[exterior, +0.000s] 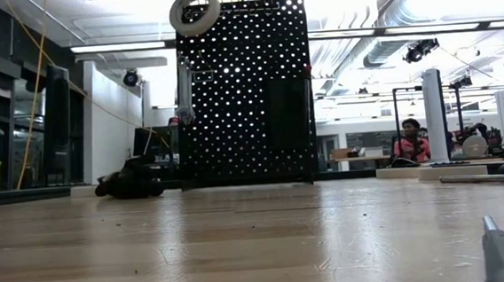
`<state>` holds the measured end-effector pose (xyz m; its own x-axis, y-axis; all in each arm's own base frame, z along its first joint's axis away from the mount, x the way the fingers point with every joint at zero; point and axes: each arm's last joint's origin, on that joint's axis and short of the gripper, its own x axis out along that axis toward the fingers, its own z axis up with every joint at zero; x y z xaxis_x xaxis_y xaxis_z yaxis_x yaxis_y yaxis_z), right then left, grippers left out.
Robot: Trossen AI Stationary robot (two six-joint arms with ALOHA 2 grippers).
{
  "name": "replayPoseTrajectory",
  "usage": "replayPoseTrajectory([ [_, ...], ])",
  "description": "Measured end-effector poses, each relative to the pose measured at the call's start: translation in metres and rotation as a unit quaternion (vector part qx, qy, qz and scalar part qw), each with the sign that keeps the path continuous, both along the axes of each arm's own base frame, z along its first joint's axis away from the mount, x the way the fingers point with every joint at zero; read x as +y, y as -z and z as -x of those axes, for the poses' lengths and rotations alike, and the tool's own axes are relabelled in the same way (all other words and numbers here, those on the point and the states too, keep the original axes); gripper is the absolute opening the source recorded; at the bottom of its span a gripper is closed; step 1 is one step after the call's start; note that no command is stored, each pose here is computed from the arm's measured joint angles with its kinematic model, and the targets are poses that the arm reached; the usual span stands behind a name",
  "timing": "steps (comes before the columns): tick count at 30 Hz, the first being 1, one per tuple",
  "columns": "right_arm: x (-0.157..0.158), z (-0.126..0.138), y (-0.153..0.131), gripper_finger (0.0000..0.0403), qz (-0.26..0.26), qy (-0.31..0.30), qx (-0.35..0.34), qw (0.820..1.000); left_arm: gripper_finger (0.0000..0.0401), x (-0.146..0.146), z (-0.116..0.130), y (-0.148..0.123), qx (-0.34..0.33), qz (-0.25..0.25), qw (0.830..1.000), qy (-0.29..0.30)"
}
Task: Hang tools onto peg board
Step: Hang the white masking tape on the peg board
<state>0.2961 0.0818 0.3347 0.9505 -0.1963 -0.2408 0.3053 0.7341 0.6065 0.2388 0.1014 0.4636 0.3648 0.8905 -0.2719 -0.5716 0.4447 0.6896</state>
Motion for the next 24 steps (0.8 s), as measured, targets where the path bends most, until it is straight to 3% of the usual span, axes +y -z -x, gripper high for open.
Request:
replayPoseTrajectory([
  [18,0.0,0.0,0.0,0.0245,0.0,0.0,0.0,1.0,0.0,-0.022,0.003,-0.007,0.044,-0.051,0.998,-0.015],
  [21,0.0,0.0,0.0,0.0245,0.0,0.0,0.0,1.0,0.0,-0.04,0.006,-0.011,0.016,-0.055,0.998,-0.009],
  [24,0.0,0.0,0.0,0.0245,0.002,-0.001,0.001,1.0,0.0,-0.065,0.011,-0.016,-0.057,-0.027,0.998,0.031],
])
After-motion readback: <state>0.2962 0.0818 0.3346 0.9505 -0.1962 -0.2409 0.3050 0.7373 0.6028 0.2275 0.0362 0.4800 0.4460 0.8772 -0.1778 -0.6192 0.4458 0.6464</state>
